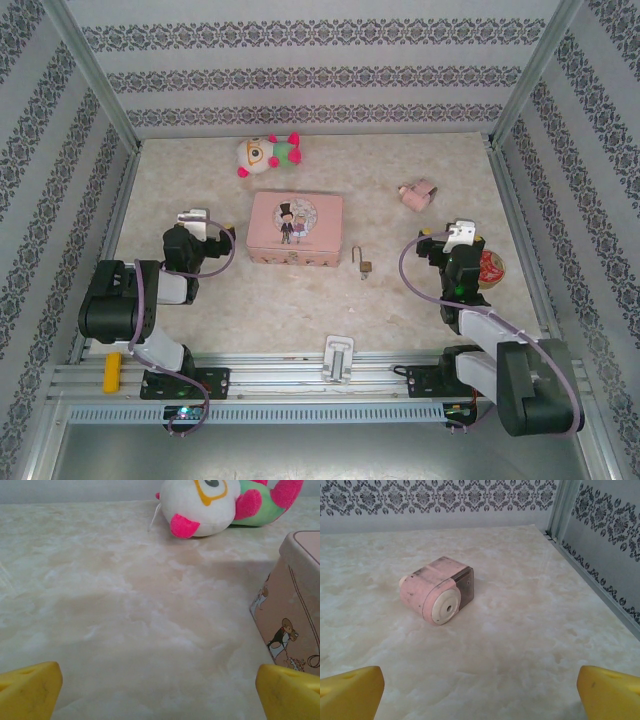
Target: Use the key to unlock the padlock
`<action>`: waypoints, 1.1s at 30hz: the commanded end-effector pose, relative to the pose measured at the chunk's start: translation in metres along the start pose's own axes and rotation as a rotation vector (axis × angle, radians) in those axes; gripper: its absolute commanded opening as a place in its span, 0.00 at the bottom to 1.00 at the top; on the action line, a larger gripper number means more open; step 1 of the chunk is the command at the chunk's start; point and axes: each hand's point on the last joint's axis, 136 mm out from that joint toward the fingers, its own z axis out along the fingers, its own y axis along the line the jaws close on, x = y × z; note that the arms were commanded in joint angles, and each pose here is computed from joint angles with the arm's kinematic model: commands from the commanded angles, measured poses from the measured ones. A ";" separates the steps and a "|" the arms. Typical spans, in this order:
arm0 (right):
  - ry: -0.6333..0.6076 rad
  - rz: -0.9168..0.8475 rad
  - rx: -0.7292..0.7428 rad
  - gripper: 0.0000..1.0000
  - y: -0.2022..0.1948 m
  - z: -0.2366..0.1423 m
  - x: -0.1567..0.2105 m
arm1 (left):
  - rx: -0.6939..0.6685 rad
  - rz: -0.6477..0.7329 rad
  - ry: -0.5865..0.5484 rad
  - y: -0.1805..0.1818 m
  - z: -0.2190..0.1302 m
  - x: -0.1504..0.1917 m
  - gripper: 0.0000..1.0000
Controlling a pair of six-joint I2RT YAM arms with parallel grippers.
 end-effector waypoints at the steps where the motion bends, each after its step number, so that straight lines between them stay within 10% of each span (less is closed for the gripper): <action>1: -0.080 0.006 -0.033 0.98 0.003 0.000 -0.014 | -0.049 -0.035 -0.036 0.010 0.001 -0.011 0.99; 33: -0.041 0.058 -0.061 0.98 0.011 0.054 0.001 | -0.063 -0.034 -0.041 0.010 0.000 -0.011 0.99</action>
